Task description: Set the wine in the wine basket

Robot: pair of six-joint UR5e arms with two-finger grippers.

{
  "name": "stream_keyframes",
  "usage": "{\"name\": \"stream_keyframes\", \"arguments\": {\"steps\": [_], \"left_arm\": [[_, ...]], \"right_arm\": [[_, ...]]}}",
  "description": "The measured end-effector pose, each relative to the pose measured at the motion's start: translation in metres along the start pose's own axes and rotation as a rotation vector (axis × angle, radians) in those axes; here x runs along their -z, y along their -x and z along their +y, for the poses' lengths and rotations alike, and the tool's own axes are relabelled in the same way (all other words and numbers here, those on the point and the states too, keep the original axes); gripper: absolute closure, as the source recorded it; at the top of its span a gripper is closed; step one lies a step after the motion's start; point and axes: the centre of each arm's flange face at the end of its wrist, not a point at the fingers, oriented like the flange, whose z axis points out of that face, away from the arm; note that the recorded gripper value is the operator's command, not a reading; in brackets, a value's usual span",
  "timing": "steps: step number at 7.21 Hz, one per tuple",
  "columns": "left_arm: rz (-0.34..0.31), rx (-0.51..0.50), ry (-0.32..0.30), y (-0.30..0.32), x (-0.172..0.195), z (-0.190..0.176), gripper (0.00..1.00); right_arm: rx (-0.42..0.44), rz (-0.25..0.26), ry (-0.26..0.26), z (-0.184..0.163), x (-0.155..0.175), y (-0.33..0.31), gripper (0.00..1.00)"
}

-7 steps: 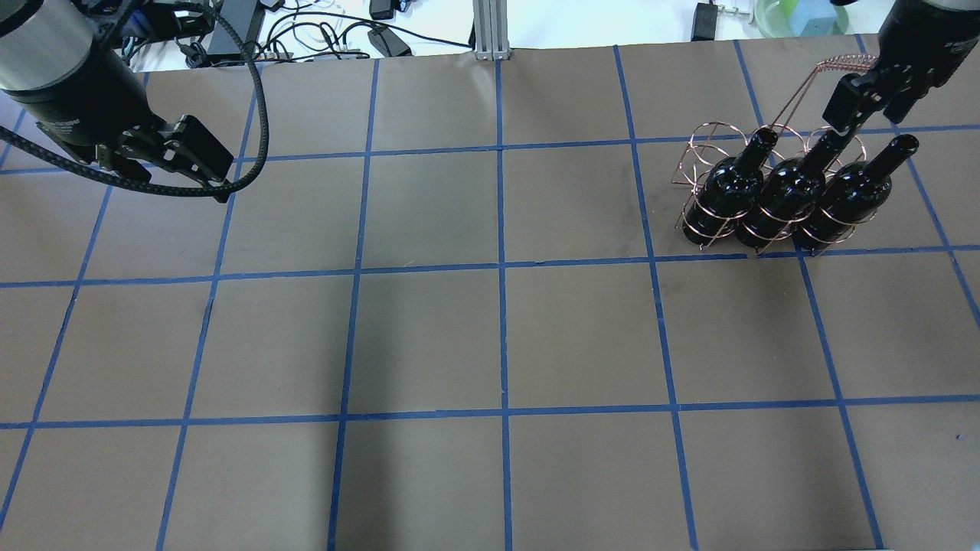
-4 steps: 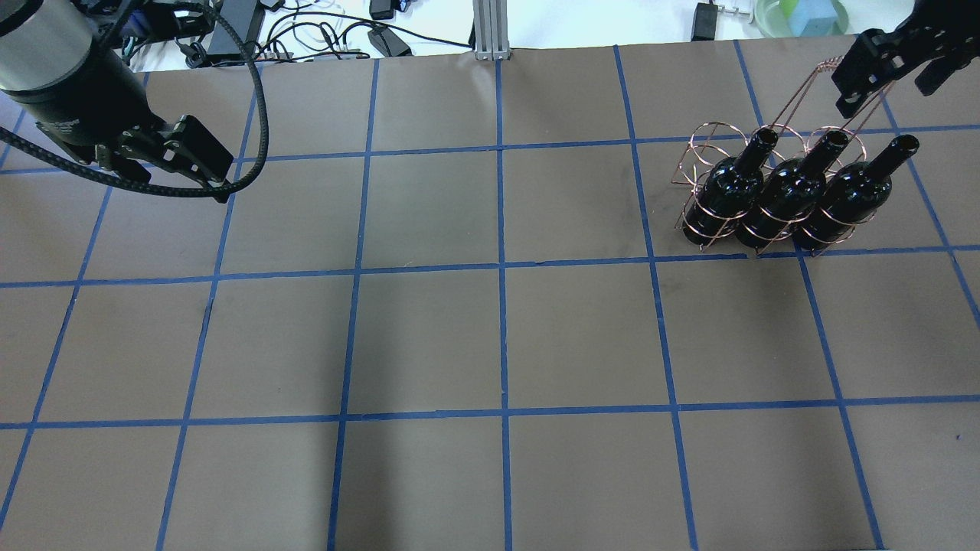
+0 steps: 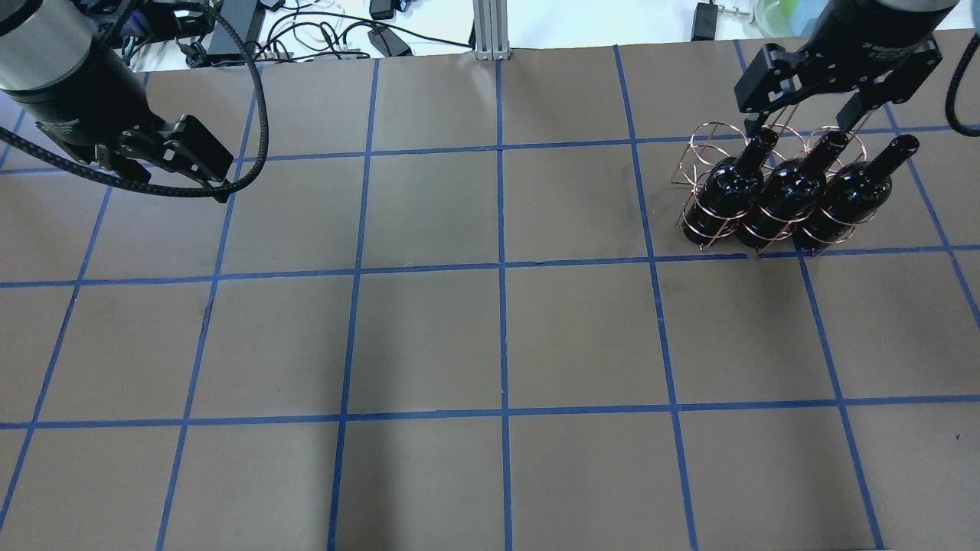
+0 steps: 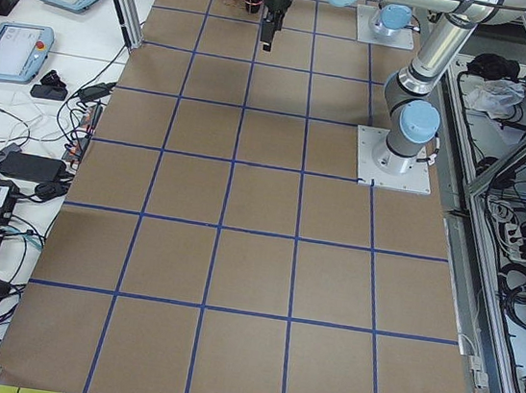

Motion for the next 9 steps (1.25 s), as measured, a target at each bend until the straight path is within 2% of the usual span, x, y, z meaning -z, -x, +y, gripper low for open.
{"name": "stream_keyframes", "arguments": {"steps": [3,4,6,9], "left_arm": [[-0.002,0.017,-0.002,0.000,0.001,0.000,0.00],[-0.005,0.074,-0.005,0.001,0.001,-0.001,0.00],[-0.011,0.185,-0.008,0.001,0.003,-0.001,0.00],[-0.012,0.273,-0.011,-0.002,0.004,-0.003,0.00]], "right_arm": [[0.016,0.043,0.027,0.010,0.000,0.020,0.00],[0.024,0.051,0.028,0.011,-0.001,0.025,0.00],[0.021,0.043,0.029,0.013,-0.001,0.036,0.00],[0.007,0.021,0.033,0.018,-0.006,0.072,0.00]]}}
